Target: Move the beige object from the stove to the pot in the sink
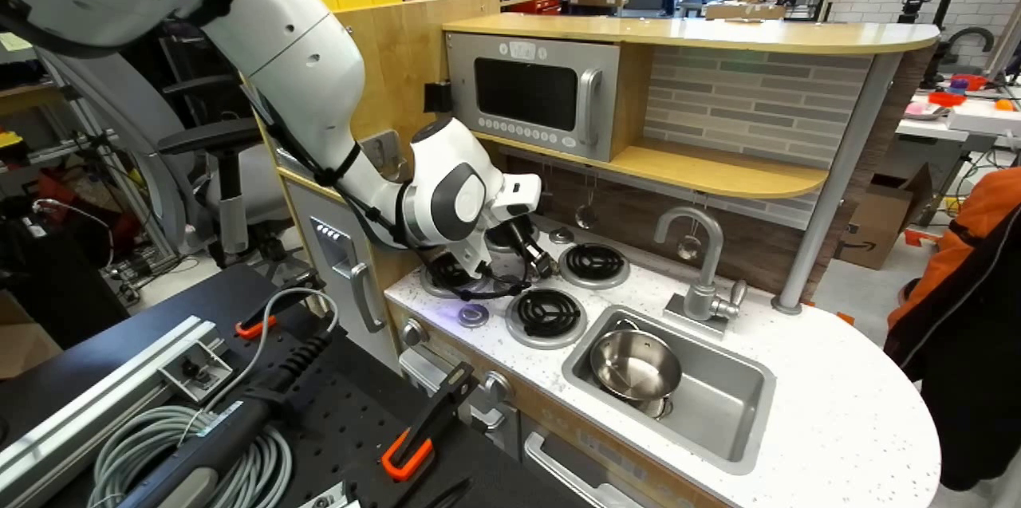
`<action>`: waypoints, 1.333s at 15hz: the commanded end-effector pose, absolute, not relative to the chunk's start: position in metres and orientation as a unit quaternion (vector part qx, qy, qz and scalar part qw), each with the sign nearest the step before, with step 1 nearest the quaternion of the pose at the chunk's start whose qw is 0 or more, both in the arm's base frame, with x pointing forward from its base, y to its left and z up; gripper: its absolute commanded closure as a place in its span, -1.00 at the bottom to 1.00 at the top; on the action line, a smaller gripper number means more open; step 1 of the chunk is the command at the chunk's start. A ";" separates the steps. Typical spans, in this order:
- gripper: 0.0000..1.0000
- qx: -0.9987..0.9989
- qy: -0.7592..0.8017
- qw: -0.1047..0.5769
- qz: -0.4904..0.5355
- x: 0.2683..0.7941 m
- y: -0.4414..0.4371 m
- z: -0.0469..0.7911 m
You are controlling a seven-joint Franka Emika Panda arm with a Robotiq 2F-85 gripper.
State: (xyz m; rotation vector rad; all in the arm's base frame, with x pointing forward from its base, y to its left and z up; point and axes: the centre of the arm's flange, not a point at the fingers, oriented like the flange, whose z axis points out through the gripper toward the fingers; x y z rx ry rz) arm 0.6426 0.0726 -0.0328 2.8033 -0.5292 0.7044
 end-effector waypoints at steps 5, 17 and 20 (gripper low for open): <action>0.92 0.956 -0.199 0.103 0.188 0.627 0.024 -0.001; 0.92 0.941 -0.263 0.129 0.168 0.619 -0.078 0.028; 0.92 0.936 -0.290 0.139 0.142 0.613 -0.108 0.029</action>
